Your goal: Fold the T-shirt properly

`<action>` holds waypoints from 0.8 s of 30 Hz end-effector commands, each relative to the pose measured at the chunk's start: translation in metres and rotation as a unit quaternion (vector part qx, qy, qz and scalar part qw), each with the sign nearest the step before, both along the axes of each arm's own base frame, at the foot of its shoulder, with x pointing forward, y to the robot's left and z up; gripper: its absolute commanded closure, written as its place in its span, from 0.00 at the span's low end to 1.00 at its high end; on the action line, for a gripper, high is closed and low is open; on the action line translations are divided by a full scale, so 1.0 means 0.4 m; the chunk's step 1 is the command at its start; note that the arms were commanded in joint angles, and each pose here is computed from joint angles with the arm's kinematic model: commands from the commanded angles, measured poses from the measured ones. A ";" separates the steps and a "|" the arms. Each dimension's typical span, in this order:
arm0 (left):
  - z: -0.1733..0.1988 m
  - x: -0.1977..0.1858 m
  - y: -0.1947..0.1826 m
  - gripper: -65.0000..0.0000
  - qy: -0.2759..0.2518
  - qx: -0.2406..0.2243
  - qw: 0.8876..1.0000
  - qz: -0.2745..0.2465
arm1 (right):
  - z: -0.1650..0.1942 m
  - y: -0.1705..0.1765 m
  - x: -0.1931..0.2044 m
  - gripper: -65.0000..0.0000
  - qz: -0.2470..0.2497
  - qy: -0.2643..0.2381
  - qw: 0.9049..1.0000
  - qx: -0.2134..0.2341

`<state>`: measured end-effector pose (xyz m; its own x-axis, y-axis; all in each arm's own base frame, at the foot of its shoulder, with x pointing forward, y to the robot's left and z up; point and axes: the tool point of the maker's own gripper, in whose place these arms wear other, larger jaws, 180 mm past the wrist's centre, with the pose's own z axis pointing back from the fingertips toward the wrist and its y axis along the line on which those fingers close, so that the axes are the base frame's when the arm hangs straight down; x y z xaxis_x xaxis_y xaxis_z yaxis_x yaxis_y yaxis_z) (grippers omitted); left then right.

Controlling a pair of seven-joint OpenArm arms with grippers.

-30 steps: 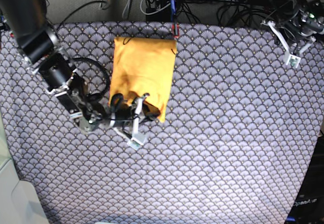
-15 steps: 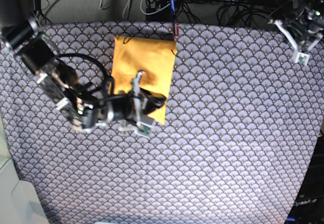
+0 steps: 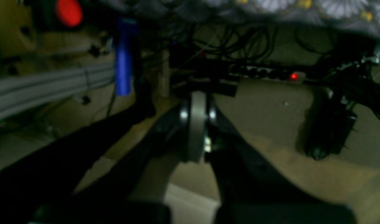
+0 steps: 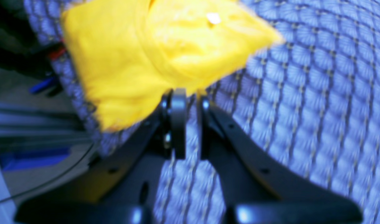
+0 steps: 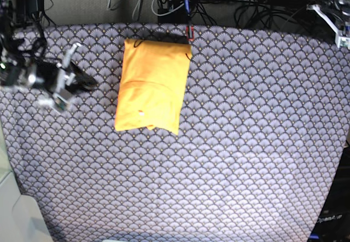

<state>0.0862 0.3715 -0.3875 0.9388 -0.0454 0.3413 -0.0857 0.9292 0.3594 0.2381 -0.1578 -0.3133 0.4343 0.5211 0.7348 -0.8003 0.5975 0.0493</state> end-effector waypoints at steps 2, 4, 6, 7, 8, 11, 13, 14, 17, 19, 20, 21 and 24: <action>0.026 -0.016 0.005 1.00 0.001 0.040 0.999 0.005 | 0.018 -0.067 -0.037 0.93 -0.034 -0.001 0.999 -0.011; 0.010 -0.030 -0.023 1.00 0.006 0.047 0.999 0.008 | 0.009 -0.109 -0.079 0.93 -0.075 0.009 0.997 -0.006; -0.015 -0.042 -0.058 1.00 0.009 0.047 0.999 0.009 | 0.001 -0.159 -0.115 0.93 -0.124 0.008 0.992 -0.007; -0.027 -0.045 -0.079 1.00 0.005 0.042 0.999 0.008 | -0.006 -0.186 -0.132 0.93 -0.143 0.007 0.990 -0.018; -0.027 -0.043 -0.086 1.00 -0.002 0.045 0.999 0.001 | -0.019 -0.208 -0.155 0.93 -0.165 0.009 0.986 -0.027; -0.036 -0.047 -0.089 1.00 -0.018 0.044 0.999 -0.015 | -0.058 -0.285 -0.217 0.93 -0.229 0.006 0.970 -0.085; -0.079 -0.068 -0.105 1.00 -0.018 0.017 1.000 -0.010 | -0.093 -0.329 -0.258 0.93 -0.272 0.006 0.954 -0.123; -0.105 -0.085 -0.112 1.00 -0.012 0.003 1.000 -0.006 | -0.106 -0.355 -0.279 0.93 -0.296 0.006 0.945 -0.142; -0.178 -0.122 -0.147 1.00 -0.022 -0.041 0.999 -0.003 | -0.147 -0.406 -0.349 0.93 -0.364 0.004 0.914 -0.180; -0.207 -0.127 -0.161 1.00 -0.050 -0.060 0.997 0.000 | -0.162 -0.427 -0.376 0.93 -0.406 -0.009 0.894 -0.190; -0.219 -0.134 -0.164 1.00 -0.062 -0.066 0.996 0.004 | -0.171 -0.442 -0.394 0.93 -0.428 -0.012 0.882 -0.197; -0.234 -0.140 -0.168 1.00 -0.070 -0.072 0.995 0.009 | -0.176 -0.452 -0.407 0.93 -0.445 -0.019 0.872 -0.201; -0.285 -0.167 -0.182 1.00 -0.083 -0.093 0.992 0.028 | -0.205 -0.457 -0.448 0.93 -0.477 -0.025 0.856 -0.199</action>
<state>0.0145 0.2926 -0.5095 0.8819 0.0998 0.4607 -0.1849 0.9722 0.1434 0.0618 -0.3370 -0.3999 0.7739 0.1474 0.6160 0.0713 0.9461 -0.3160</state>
